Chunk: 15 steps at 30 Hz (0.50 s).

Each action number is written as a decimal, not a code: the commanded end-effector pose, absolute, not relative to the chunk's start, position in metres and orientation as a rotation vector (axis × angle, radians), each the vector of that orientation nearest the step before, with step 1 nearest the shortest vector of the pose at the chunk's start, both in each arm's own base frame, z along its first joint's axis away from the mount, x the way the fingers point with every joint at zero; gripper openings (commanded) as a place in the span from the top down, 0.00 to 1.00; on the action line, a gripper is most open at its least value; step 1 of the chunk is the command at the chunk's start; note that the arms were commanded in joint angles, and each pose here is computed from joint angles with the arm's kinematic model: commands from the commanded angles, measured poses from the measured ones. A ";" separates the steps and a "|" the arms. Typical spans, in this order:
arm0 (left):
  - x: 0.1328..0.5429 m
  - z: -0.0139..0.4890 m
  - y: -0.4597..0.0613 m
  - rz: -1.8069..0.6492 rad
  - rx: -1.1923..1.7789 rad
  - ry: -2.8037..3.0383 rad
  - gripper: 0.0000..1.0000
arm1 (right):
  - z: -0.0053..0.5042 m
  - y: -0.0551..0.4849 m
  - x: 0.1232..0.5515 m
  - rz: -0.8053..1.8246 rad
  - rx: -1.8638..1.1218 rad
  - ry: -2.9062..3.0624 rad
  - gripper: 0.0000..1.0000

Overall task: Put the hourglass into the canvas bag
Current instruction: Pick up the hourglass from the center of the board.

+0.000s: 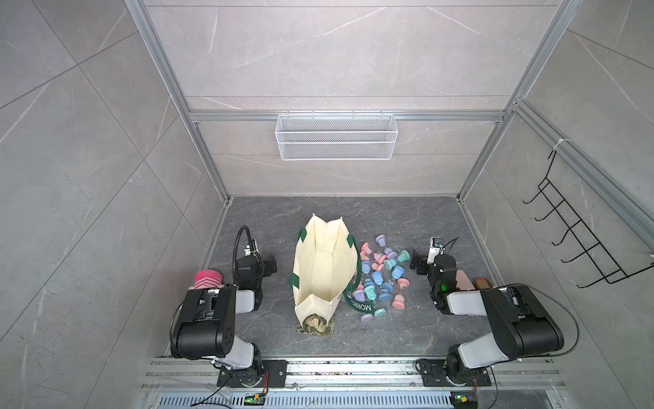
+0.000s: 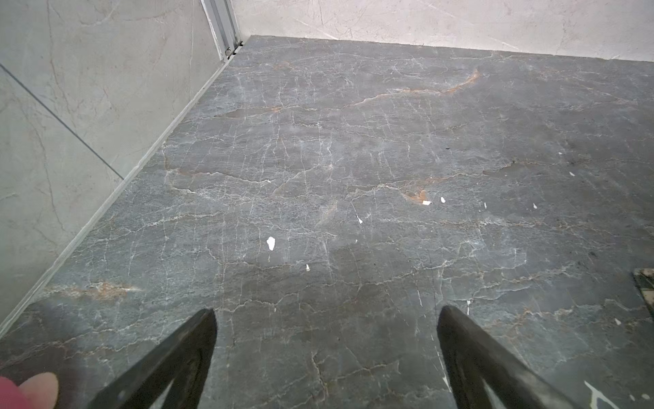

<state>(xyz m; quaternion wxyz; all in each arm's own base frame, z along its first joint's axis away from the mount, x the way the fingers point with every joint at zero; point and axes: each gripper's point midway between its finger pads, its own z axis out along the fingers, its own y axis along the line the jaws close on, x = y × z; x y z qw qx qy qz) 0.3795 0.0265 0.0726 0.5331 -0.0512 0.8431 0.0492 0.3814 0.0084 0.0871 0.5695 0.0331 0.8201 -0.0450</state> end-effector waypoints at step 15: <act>0.383 0.086 0.028 0.153 -0.117 1.947 0.00 | 0.094 0.009 0.385 -0.106 0.062 1.901 0.00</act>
